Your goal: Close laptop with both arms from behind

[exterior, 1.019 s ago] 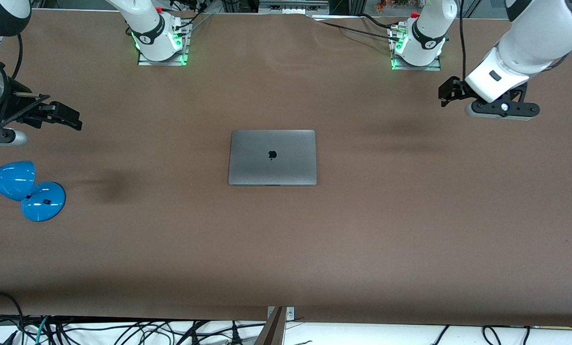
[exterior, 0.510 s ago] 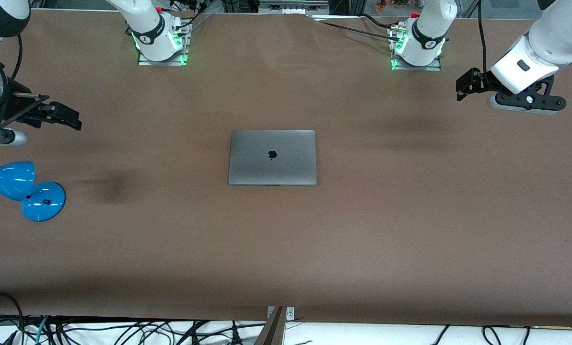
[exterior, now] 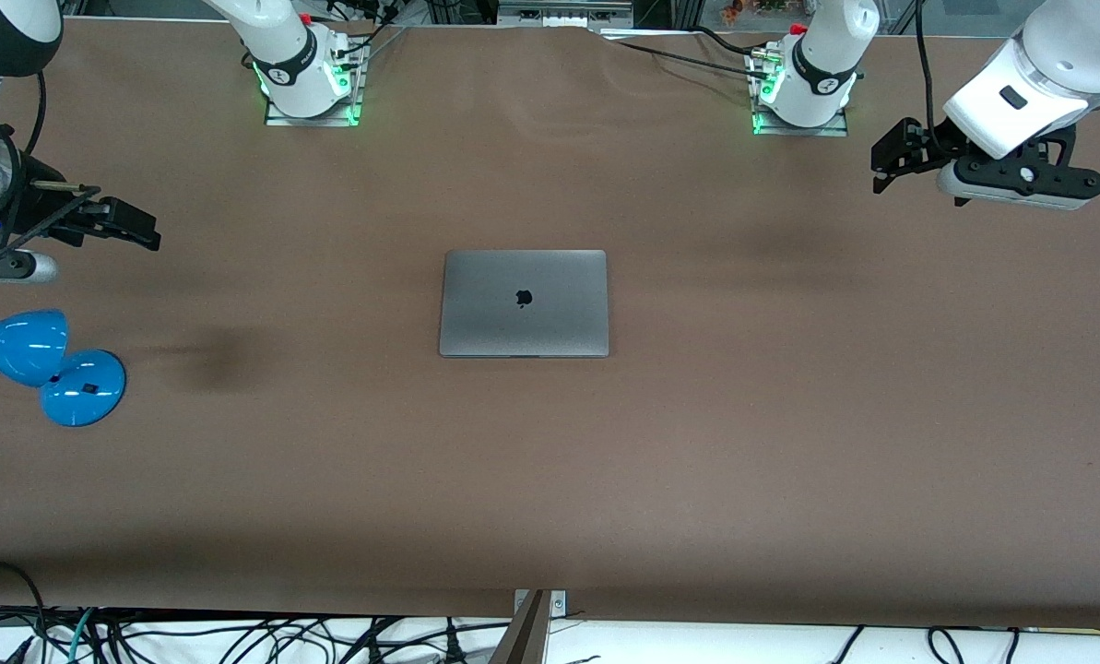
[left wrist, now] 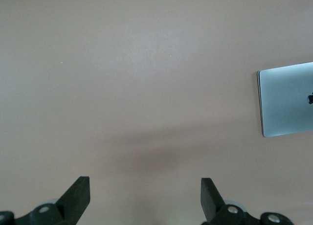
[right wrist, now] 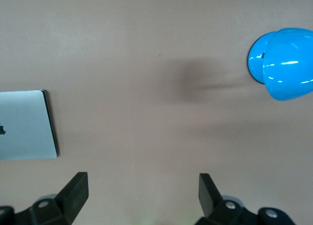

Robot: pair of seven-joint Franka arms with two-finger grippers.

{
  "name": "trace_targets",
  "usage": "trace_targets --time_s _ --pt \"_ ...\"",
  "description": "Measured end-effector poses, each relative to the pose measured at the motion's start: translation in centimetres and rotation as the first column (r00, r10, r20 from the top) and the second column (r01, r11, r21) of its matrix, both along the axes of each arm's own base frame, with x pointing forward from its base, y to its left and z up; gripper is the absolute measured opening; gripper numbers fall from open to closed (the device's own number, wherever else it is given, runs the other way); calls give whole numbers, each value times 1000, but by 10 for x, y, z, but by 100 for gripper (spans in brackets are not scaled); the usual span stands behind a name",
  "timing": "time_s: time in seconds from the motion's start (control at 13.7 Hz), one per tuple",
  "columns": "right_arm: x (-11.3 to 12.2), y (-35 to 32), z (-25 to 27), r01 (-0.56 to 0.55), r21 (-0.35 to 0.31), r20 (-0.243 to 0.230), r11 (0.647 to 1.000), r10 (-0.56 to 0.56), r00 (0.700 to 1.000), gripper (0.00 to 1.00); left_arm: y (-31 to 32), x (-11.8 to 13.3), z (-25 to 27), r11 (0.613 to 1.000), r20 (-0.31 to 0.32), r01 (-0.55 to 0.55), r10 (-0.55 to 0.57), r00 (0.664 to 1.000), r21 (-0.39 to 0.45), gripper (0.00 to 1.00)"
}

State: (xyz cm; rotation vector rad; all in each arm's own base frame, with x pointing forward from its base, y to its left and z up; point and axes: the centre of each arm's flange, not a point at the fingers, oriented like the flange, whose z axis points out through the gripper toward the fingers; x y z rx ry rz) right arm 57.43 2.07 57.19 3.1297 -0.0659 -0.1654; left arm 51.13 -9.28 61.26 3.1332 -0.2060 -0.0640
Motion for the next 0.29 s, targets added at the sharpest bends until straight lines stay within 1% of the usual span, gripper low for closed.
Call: trace_targets --time_s 0.29 --pt "-1 4 -1 -7 0 -6 1000 7 1000 100 0 4 -2 1000 -5 -1 1 1000 -1 100"
